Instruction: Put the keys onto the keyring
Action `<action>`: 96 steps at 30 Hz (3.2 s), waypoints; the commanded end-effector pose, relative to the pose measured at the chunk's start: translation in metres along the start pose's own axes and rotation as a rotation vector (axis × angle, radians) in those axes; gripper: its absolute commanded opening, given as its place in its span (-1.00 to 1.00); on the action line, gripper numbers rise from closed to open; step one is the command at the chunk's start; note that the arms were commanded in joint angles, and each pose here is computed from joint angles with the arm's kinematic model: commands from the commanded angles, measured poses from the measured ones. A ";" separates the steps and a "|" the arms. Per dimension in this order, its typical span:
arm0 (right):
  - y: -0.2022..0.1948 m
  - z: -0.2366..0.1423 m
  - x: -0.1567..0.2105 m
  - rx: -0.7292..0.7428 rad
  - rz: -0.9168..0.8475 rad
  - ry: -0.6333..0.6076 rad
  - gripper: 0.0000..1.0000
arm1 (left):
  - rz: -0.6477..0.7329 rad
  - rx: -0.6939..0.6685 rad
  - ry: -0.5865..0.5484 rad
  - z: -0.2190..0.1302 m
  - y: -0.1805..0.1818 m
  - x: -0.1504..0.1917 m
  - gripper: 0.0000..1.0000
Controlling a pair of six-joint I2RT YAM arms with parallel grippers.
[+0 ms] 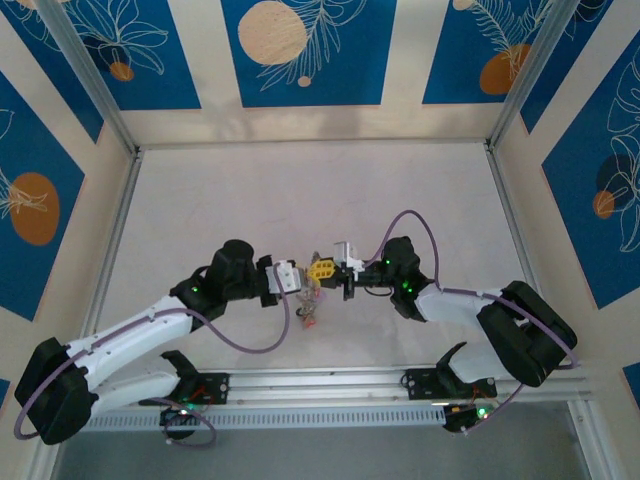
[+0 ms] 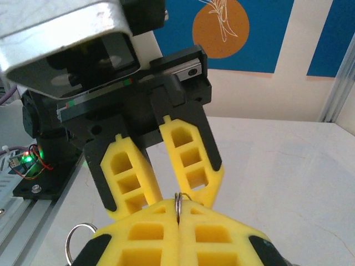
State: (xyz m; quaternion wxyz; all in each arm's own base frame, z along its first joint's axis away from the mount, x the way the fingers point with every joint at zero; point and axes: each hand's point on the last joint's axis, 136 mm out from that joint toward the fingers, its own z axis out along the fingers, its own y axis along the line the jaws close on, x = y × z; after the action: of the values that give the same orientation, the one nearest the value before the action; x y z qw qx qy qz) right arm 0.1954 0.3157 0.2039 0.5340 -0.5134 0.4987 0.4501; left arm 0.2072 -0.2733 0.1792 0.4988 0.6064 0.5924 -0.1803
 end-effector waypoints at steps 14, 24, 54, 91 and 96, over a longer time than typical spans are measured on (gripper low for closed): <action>0.007 0.003 -0.014 -0.043 -0.037 -0.041 -1.00 | 0.000 -0.133 -0.050 -0.023 0.020 -0.009 -0.31; 0.004 0.006 -0.015 -0.032 0.001 -0.042 -1.00 | 0.008 -0.036 -0.080 -0.012 0.007 -0.012 -0.35; -0.007 0.012 -0.013 0.027 0.042 -0.043 -1.00 | 0.068 -0.014 -0.082 -0.010 0.004 -0.021 -1.00; -0.013 0.014 -0.024 0.134 0.039 -0.118 -1.00 | 0.036 -0.245 -0.059 -0.047 0.019 -0.013 -0.28; -0.005 0.013 -0.029 0.050 0.009 -0.132 -1.00 | -0.067 -0.206 -0.112 -0.058 0.021 -0.023 -0.27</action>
State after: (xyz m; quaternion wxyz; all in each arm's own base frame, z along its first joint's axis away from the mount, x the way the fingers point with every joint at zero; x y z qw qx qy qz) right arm 0.2121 0.3293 0.2070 0.5512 -0.4337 0.5445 0.4599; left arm 0.2048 -0.2322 0.2266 0.5951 0.5365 0.5859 -0.1213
